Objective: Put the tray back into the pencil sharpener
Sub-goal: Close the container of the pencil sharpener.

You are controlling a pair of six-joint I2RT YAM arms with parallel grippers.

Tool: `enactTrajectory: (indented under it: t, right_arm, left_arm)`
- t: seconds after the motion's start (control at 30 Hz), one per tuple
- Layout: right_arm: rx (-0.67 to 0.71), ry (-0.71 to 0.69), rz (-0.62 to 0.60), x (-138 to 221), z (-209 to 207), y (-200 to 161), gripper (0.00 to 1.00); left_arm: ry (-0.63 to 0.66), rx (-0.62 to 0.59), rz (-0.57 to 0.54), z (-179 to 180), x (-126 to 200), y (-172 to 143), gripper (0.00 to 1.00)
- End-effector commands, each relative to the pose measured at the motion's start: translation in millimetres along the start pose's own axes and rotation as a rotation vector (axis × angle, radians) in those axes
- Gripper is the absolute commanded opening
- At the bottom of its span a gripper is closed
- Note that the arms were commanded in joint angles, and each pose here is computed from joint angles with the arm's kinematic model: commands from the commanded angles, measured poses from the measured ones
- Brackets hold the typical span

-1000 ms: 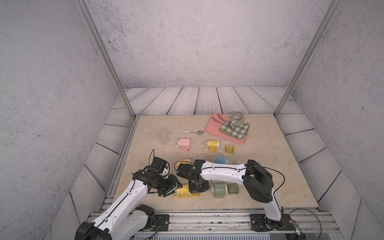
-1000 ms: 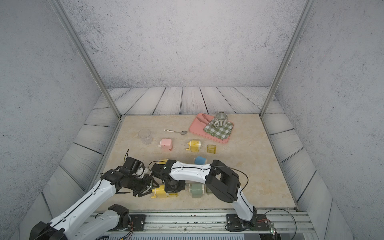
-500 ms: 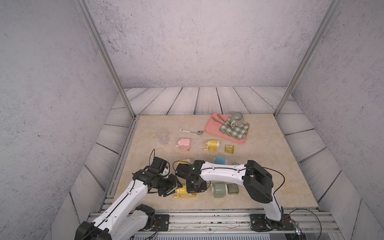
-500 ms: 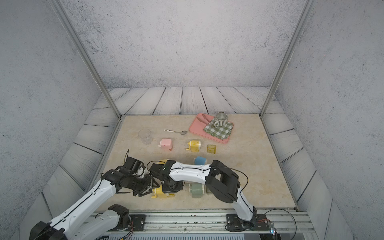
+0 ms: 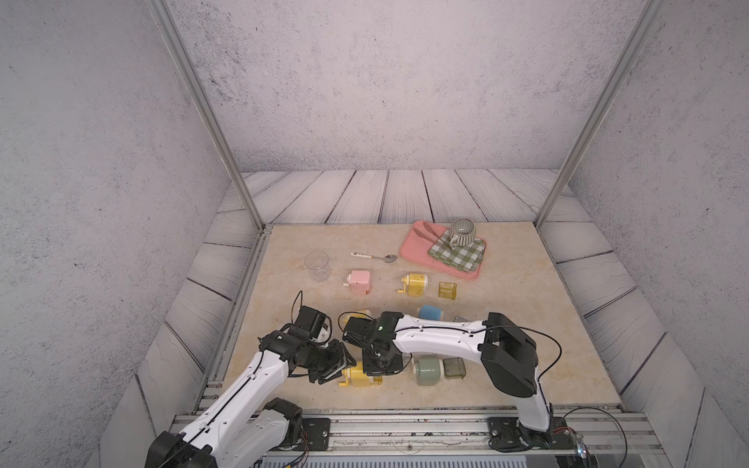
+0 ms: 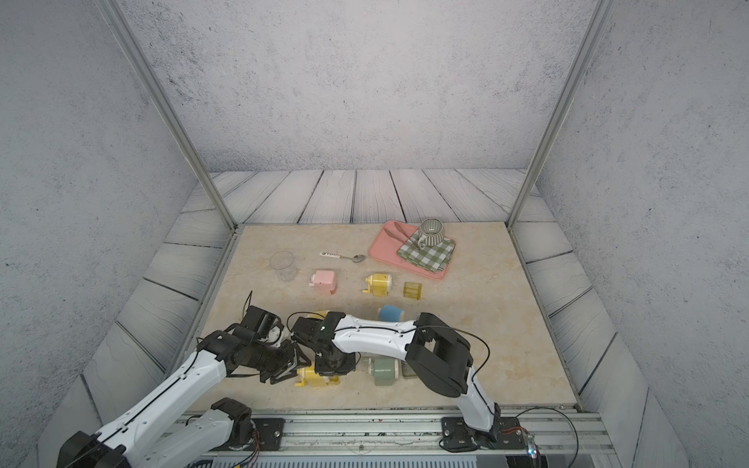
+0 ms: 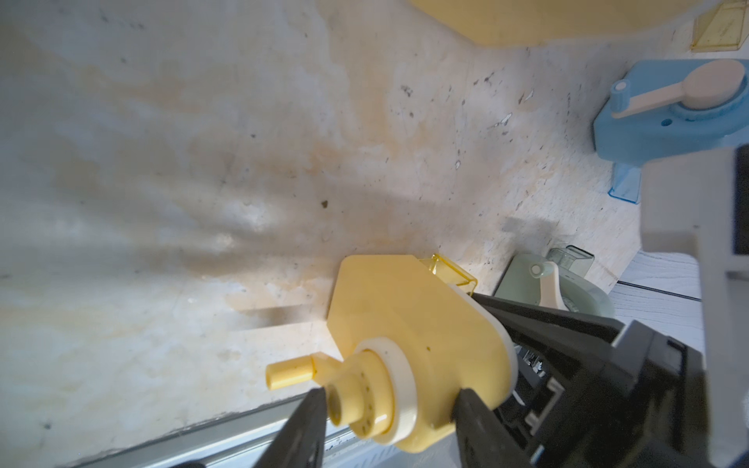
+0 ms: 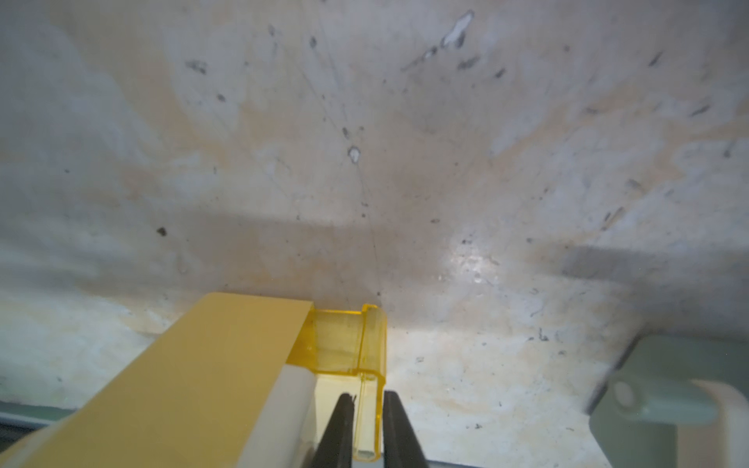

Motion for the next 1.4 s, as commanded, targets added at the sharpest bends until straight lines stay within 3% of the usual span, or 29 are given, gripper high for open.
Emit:
enactTrajectory:
  t: [0.0, 0.23, 0.57, 1.37]
  right_arm:
    - [-0.012, -0.007, -0.039, 16.1, -5.5, -3.5, 0.22]
    - [-0.039, -0.044, -0.076, 30.1, -17.0, -7.3, 0.23]
    - [-0.061, -0.053, -0.033, 13.0, -22.9, -8.4, 0.00]
    - [-0.088, 0.091, 0.015, -16.0, -20.4, -3.3, 0.00]
  left_arm:
    - [0.043, 0.009, 0.000, 5.8, -0.9, -3.0, 0.54]
    - [0.043, 0.010, 0.000, 5.8, -0.5, -3.1, 0.54]
    - [0.042, 0.009, 0.000, 5.9, -0.1, -3.5, 0.54]
    - [0.049, 0.011, 0.002, 6.4, -1.4, -2.8, 0.54]
Point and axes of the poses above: each gripper's point midway between its finger pads, its own x axis back along the fingers, its own z axis along the line the jaws close on, y = z × x, the point moved 10 cm from there along x, back along the fingers, and after that the axes turned 12 degrees about x, right-handed, at the moved point
